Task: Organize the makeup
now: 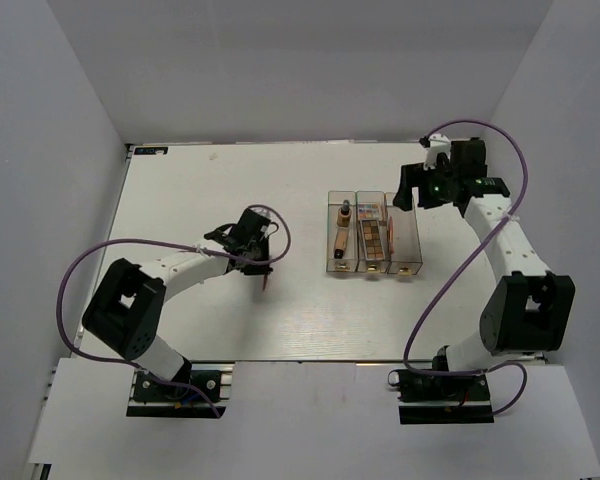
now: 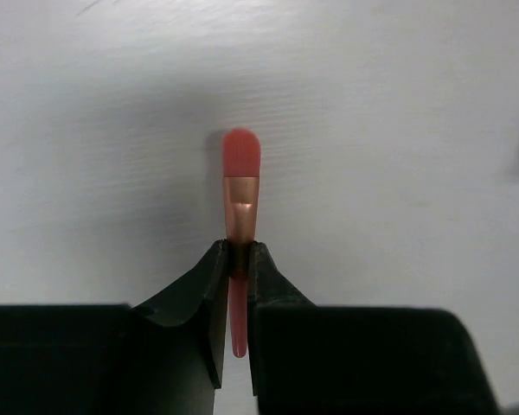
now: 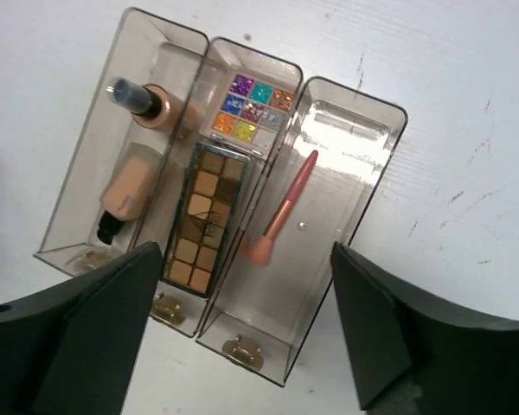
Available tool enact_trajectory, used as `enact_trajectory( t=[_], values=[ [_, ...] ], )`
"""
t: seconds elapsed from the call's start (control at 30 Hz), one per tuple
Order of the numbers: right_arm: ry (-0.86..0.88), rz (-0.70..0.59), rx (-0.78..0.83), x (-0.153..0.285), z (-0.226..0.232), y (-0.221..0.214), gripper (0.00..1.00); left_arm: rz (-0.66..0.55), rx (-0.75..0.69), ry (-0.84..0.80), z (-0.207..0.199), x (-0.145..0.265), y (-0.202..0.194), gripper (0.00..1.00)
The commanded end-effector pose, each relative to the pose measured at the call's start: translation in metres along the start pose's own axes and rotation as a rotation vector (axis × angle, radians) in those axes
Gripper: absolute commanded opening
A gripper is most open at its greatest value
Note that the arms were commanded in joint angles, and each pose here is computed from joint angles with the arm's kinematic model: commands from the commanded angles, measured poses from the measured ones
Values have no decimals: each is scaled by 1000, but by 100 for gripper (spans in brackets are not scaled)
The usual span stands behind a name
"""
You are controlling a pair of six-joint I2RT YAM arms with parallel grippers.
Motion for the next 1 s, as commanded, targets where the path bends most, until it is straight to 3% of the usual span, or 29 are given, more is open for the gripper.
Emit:
enact_trajectory(
  t=[0.0,0.03,0.07,0.17,0.4,0.43,0.63,0.97],
  values=[
    [6,-131,77,14,1,16,82,-45,-60,-398,-77,40,34,6],
    [-5,-134,70,16,-1,16,73,-12,-75,-477,-89,46,35,4],
    [-11,-128,53,15,-1,14,46,-20,-90,-552,-109,57,42,4],
    [-43,-121,28,16,-6,9,0,4,-129,-739,-154,76,47,2],
    [-125,-156,15,26,-11,6,0,80,-145,-1035,-244,79,41,1],
    [-130,-162,13,27,-11,6,0,109,-133,-1028,-253,64,37,1],
    [-195,-177,-22,38,-24,1,0,116,-168,-1180,-320,69,34,0],
    [-245,-210,-63,51,-29,-7,0,42,5,-1070,-348,18,29,0]
  ],
)
Point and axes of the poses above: each gripper's point midway between its finger pads, its own x axis back along the fingers, its own z axis along the line the jaws close on, y = z × x, the point moved 6 cm from there along x, back along the fingers, and after that the axes turned 15 degrees about x, right-handed, at the moved point
